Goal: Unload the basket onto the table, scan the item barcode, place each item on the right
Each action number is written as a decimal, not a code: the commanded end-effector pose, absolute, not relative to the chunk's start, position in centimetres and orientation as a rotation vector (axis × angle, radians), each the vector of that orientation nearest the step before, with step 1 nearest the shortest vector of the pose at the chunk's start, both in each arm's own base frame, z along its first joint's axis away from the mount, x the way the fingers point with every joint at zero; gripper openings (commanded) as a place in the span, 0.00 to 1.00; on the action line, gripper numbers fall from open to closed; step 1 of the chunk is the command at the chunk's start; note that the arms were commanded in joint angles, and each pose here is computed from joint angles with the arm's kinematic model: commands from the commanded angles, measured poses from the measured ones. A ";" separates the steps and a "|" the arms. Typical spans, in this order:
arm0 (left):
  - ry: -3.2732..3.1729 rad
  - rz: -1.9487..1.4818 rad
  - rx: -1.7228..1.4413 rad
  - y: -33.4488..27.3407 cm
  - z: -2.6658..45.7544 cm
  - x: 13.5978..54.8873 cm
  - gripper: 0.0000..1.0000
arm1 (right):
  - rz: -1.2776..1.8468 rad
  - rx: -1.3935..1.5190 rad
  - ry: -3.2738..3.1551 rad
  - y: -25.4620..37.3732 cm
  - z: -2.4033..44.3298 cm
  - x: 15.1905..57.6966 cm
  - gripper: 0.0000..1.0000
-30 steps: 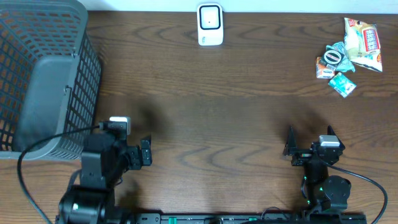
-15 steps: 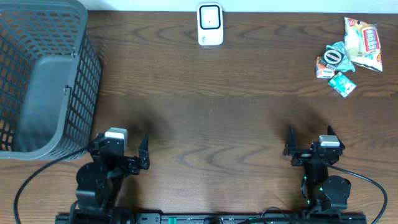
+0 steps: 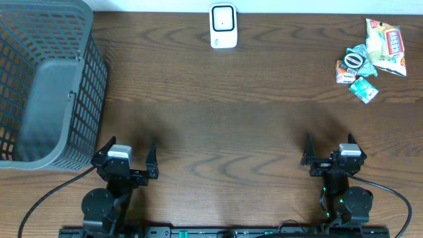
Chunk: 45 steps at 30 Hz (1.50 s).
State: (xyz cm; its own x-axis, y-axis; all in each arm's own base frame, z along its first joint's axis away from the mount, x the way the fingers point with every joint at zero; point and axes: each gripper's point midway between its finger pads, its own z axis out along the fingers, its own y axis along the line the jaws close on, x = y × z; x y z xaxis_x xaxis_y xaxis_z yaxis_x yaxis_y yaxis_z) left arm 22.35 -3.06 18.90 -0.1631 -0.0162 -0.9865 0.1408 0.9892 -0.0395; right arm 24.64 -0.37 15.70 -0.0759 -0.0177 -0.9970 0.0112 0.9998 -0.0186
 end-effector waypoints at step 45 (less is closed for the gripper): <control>1.711 -0.096 0.062 -1.6 14.0 24.3 0.98 | -0.029 -0.019 1.646 -0.2 15.6 24.6 0.99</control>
State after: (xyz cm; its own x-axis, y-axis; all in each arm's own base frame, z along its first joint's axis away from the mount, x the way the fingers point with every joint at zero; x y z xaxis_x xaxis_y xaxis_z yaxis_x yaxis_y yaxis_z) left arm 24.51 -1.38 15.39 -0.0937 -0.0178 -0.9954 0.0829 0.9962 -0.0256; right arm 24.64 -0.36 15.70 -0.0759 -0.0181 -0.9970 0.0107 0.9998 -0.0190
